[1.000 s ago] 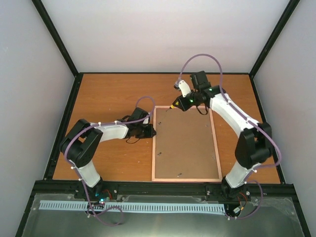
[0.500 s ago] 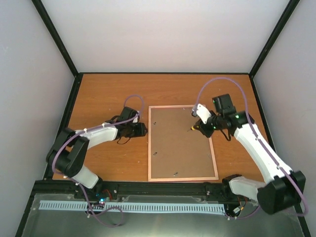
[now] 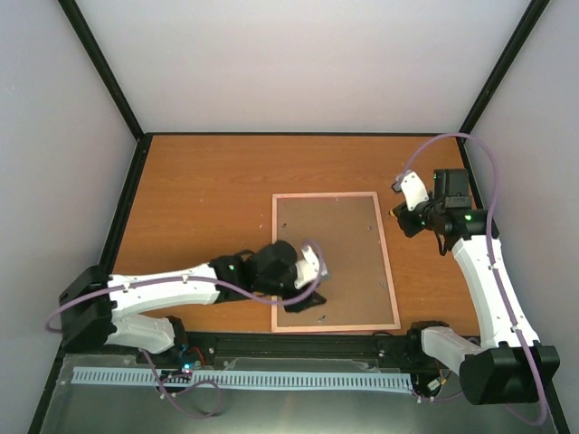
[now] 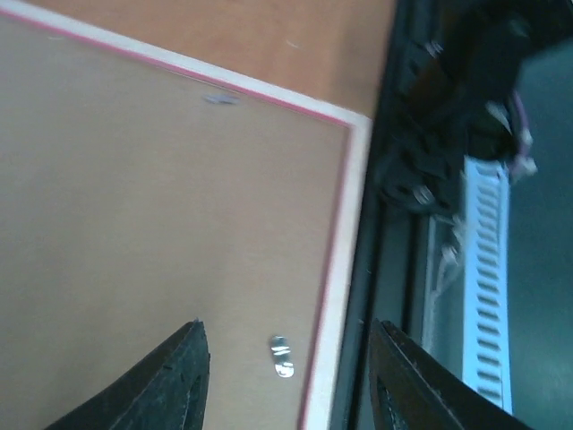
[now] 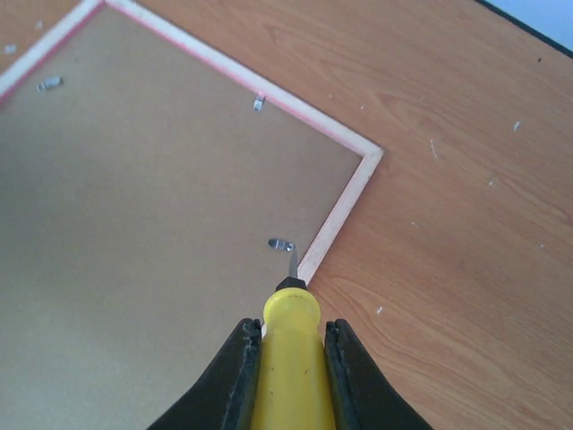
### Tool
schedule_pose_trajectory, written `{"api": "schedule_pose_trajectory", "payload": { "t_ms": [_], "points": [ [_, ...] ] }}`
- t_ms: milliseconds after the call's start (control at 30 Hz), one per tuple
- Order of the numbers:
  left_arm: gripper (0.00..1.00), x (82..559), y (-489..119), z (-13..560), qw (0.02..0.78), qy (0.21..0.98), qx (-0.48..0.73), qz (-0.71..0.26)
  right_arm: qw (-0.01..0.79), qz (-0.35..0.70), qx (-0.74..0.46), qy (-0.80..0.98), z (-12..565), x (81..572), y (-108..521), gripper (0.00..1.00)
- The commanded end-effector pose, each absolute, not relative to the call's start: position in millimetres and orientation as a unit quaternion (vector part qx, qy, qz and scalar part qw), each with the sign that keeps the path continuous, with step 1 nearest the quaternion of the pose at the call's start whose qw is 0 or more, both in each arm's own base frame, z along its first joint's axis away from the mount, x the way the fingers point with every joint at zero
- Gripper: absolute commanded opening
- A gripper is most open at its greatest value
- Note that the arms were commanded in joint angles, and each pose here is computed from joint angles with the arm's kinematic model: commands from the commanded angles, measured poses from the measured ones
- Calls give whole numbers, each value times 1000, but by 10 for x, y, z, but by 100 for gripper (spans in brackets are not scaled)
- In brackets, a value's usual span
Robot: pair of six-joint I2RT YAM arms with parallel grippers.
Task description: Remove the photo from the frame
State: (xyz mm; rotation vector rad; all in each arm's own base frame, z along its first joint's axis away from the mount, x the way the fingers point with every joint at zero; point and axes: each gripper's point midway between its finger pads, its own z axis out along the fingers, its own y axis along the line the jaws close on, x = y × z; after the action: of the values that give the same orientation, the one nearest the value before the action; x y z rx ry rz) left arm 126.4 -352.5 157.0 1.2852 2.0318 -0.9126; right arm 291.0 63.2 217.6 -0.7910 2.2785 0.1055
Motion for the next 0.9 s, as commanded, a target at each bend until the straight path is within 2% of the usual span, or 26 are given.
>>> {"api": "schedule_pose_trajectory", "payload": {
  "t_ms": [0, 100, 267, 533, 867],
  "points": [
    [49, 806, -3821, 1344, 266, 681, 602, -322, 396, 102, -263, 874, 2441, 3011, 693, 3],
    [48, 573, -4043, 1085, 244, 654, 655, -291, 408, 115, -256, 869, 2501, 3011, 722, 3],
    [45, 518, -4243, 710, 223, 645, 687, -249, 415, 115, -256, 865, 2511, 3007, 724, 3],
    [39, 824, -4365, 413, 247, 692, 654, -181, 415, 119, -254, 865, 2496, 2996, 735, 3],
    [28, 1115, -4522, 253, 283, 733, 601, -146, 421, 109, -248, 866, 2535, 3066, 701, 3]
  ]
}}
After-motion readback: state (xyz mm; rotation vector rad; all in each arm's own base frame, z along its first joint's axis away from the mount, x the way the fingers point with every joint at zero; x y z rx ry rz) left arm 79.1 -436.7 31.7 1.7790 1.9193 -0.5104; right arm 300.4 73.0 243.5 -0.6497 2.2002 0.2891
